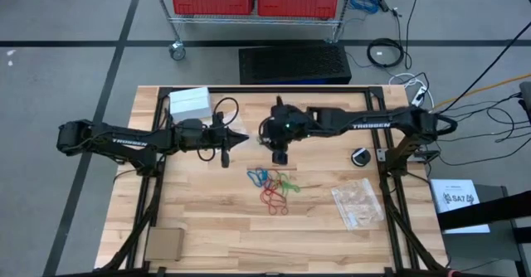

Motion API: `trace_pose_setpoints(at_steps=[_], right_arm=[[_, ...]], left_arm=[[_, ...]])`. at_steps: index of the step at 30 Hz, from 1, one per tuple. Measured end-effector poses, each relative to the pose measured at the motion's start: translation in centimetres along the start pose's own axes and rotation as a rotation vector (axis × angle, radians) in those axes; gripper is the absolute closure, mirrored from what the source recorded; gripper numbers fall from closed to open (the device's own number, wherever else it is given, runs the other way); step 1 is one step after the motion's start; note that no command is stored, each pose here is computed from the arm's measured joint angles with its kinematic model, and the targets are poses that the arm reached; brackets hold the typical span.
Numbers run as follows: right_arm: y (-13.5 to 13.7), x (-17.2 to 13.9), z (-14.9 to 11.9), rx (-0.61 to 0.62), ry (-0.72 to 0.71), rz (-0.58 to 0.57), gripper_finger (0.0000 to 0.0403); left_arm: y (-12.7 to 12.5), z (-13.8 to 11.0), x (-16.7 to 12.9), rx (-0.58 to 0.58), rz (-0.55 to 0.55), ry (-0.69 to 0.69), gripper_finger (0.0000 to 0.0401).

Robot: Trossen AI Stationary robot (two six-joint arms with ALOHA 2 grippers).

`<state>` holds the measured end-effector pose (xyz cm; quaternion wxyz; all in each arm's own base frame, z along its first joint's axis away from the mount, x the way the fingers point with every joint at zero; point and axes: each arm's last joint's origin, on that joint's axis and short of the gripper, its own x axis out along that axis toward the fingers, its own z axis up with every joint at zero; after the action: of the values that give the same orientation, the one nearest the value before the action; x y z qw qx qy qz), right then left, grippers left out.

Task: Sort rubber bands
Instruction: Put the green rubber band into the top right transparent zip lock bag

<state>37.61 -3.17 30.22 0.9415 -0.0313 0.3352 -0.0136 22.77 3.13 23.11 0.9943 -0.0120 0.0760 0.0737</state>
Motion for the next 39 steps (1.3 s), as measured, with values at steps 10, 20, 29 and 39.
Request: trace_pose_setpoints(at_steps=[10,20,29,39], right_arm=[[0.2,1.2,-0.1,-0.07,0.019,-0.191,0.0304],[0.1,1.0,-0.2,-0.069,0.033,-0.191,0.0393],[-1.0,0.9,-1.0,-0.013,0.097,-0.203,0.0401],[-1.4,0.9,-1.3,0.03,0.109,-0.106,0.0402]], left_arm=[[0.0,0.0,0.0,0.0,0.0,0.0,0.0401],[0.0,0.0,0.0,-0.002,-0.001,0.002,0.0401],[-0.1,0.0,0.0,-0.002,-0.032,0.003,0.0401],[-0.1,0.0,0.0,0.001,-0.04,0.003,0.0401]])
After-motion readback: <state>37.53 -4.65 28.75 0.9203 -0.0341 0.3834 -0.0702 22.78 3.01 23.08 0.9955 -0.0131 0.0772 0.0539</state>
